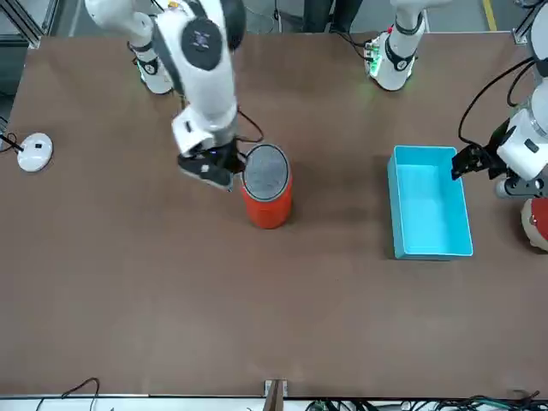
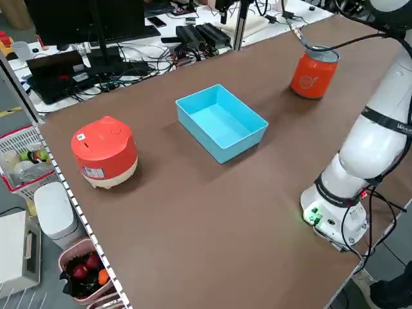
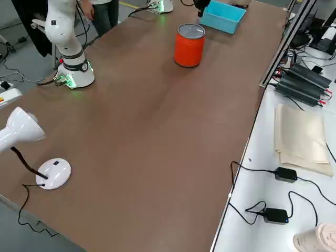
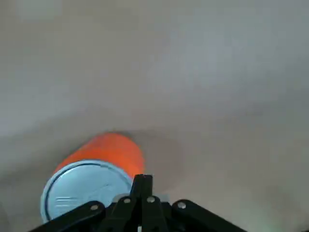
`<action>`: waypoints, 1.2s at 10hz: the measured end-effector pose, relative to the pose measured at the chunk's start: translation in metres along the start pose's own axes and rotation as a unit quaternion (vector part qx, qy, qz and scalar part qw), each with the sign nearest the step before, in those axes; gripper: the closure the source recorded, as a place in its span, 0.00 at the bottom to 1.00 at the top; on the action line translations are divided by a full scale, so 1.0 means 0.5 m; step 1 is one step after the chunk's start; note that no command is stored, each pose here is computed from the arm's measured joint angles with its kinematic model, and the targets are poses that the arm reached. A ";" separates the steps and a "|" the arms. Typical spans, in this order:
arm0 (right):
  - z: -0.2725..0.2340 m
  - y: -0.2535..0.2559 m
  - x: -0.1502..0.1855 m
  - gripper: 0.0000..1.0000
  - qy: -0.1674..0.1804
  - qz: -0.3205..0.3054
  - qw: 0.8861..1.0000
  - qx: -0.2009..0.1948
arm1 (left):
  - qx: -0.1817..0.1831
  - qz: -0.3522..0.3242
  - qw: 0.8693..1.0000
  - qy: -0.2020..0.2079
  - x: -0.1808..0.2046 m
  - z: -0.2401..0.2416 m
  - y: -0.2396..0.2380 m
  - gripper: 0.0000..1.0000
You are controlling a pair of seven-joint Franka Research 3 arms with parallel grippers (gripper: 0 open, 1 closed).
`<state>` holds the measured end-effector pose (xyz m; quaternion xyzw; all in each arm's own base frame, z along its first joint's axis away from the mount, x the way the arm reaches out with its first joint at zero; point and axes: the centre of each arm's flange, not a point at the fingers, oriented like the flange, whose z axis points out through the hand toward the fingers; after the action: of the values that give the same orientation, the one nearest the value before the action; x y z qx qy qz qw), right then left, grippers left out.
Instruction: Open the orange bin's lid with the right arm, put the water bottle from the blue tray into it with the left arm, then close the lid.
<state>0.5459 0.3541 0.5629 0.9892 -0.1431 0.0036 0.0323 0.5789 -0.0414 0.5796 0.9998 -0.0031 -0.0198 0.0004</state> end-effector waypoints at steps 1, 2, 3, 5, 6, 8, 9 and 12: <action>-0.040 0.079 0.033 0.98 -0.010 -0.009 1.000 -0.007 | -0.004 0.000 1.000 -0.001 0.000 0.001 0.003 0.00; -0.074 0.159 0.070 0.98 -0.014 -0.020 1.000 -0.007 | -0.009 0.000 1.000 -0.002 0.000 0.002 0.005 0.00; -0.100 0.249 0.116 0.98 -0.014 -0.030 0.999 -0.003 | -0.010 0.000 1.000 -0.002 0.000 0.003 0.005 0.00; -0.121 0.415 0.193 0.96 -0.021 -0.064 0.998 0.000 | -0.010 0.011 1.000 -0.002 0.000 0.002 0.003 0.00; -0.118 0.487 0.225 0.96 -0.025 -0.082 0.996 0.001 | -0.010 0.029 1.000 -0.001 0.001 0.002 0.002 0.00; -0.111 0.594 0.261 0.91 -0.027 -0.104 0.994 0.006 | -0.010 0.042 0.999 0.001 0.002 0.001 -0.001 0.00; -0.107 0.605 0.265 0.85 -0.023 -0.106 0.994 0.008 | -0.010 0.043 0.999 0.002 0.002 0.001 -0.001 0.00; -0.098 0.607 0.261 0.42 -0.010 -0.108 0.994 0.012 | -0.010 0.042 0.999 0.003 0.003 0.000 -0.002 0.00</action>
<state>0.5853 0.0300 0.6330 0.9991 -0.0359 -0.0085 0.0191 0.5803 -0.0406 0.5794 0.9988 -0.0450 -0.0168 0.0115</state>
